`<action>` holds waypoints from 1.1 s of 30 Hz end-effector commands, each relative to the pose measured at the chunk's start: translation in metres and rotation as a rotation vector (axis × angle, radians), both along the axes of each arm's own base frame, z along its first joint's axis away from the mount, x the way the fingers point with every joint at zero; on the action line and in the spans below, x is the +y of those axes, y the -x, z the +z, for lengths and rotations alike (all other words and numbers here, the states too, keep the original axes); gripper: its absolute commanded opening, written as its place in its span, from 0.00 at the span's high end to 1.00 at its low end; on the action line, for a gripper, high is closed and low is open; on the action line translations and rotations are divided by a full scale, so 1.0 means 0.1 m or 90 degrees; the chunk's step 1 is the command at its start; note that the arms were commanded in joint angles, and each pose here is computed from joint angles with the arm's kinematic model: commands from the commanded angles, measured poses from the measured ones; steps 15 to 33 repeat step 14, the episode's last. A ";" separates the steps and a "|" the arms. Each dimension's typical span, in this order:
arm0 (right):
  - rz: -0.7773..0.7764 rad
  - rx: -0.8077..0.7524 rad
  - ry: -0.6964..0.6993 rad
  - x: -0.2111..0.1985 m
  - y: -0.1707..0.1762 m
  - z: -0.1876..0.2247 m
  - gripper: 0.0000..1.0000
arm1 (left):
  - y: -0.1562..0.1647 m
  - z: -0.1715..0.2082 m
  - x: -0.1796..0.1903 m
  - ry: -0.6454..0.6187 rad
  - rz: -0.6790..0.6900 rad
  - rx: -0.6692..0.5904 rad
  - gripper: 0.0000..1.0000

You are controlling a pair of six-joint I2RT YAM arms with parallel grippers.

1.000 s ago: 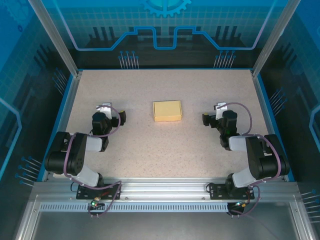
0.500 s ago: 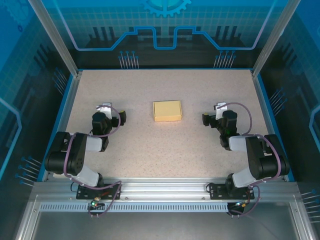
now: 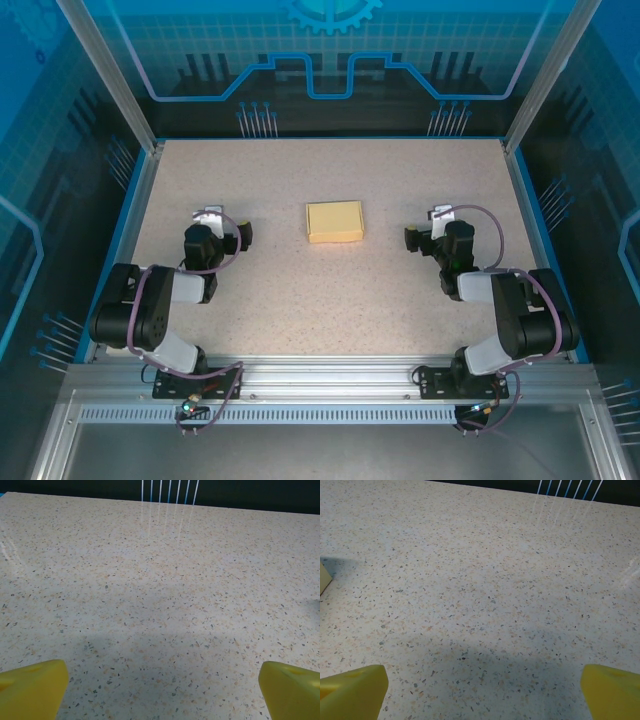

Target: Fold the paper box

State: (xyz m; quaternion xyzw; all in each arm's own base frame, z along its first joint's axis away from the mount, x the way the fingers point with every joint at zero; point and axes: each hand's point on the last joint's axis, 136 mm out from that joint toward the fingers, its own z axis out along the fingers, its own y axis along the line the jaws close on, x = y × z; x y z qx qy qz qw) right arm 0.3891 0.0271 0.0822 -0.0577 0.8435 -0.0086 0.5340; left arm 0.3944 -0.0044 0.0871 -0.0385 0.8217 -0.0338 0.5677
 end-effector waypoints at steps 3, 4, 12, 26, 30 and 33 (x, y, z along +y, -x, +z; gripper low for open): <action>-0.003 -0.030 -0.006 -0.01 -0.08 0.12 0.00 | -0.04 0.08 -0.02 -0.010 -0.015 -0.017 0.01; -0.003 -0.030 -0.006 -0.01 -0.08 0.12 0.00 | -0.04 0.09 -0.02 -0.010 -0.015 -0.018 0.01; 0.015 -0.026 -0.007 0.03 -0.07 0.11 0.00 | -0.04 0.08 -0.03 -0.010 -0.016 -0.017 0.01; 0.016 -0.027 -0.007 0.04 -0.07 0.11 0.00 | -0.04 0.09 -0.03 -0.009 -0.016 -0.018 0.01; 0.016 -0.027 -0.007 0.04 -0.07 0.11 0.00 | -0.04 0.09 -0.03 -0.009 -0.016 -0.018 0.01; 0.016 -0.027 -0.007 0.04 -0.07 0.11 0.00 | -0.04 0.09 -0.03 -0.009 -0.016 -0.018 0.01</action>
